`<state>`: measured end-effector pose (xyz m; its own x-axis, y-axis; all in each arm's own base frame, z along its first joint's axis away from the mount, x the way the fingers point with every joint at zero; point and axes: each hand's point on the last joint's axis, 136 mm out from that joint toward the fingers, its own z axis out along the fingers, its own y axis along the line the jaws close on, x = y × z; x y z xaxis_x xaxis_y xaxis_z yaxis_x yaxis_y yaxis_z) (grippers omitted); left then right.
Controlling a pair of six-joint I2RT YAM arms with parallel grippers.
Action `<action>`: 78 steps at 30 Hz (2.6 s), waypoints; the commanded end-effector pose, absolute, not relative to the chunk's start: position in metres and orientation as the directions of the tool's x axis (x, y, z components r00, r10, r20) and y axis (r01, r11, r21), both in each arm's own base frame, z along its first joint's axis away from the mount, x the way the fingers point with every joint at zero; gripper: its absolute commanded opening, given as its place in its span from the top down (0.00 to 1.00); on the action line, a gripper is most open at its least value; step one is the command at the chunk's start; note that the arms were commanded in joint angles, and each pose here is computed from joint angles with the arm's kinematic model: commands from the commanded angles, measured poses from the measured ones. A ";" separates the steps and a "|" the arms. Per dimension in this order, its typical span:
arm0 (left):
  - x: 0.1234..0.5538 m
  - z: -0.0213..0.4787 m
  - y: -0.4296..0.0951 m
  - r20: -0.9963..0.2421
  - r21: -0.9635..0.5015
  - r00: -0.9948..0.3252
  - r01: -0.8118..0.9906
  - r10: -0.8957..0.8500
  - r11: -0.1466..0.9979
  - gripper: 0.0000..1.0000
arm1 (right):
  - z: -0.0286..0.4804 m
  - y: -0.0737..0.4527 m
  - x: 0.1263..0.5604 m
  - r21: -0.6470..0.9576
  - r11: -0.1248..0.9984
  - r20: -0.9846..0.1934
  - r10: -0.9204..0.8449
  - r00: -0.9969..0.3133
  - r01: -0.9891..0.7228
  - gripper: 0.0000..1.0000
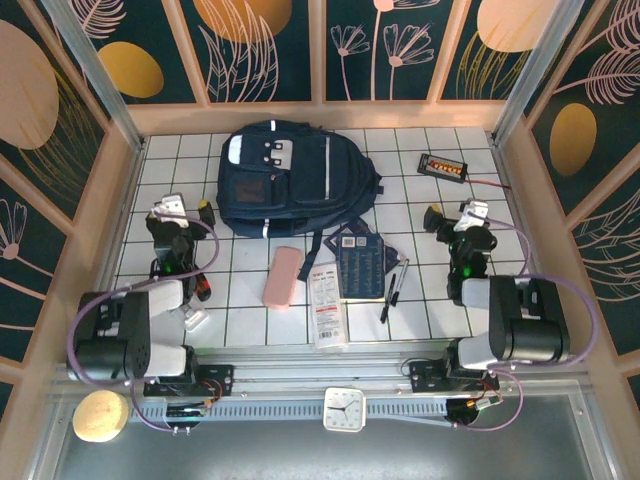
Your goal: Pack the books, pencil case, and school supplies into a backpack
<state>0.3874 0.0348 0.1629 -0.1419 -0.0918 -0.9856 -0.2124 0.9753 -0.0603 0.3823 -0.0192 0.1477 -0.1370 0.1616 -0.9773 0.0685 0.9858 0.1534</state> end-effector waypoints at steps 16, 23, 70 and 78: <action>0.361 0.248 -0.017 -0.818 -0.427 -0.375 -0.114 -0.436 0.897 0.01 | 0.260 0.064 0.424 0.667 0.742 -0.607 0.495 -0.622 -0.060 0.07; 0.366 0.250 -0.071 -0.770 -0.464 -0.489 -0.013 -0.411 0.886 0.01 | 0.255 0.108 0.432 0.699 0.700 -0.569 0.417 -0.709 -0.149 0.07; 0.447 0.167 -0.194 -0.535 -0.460 -0.804 0.020 -0.259 0.888 0.01 | 0.082 0.215 0.535 0.802 0.586 -0.272 0.188 -0.944 -0.114 0.57; 0.374 0.139 -0.158 -0.387 -0.491 -0.809 -0.226 -0.443 0.841 0.01 | 0.152 0.217 0.547 0.833 0.525 -0.362 0.278 -0.890 -0.175 0.98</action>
<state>0.4071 -0.1720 0.1447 -0.8177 -0.3335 -0.4691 -0.1020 0.8861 -0.4522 0.5391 0.2023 0.0724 -0.9353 0.2650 -0.2345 -0.0304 0.6001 0.7994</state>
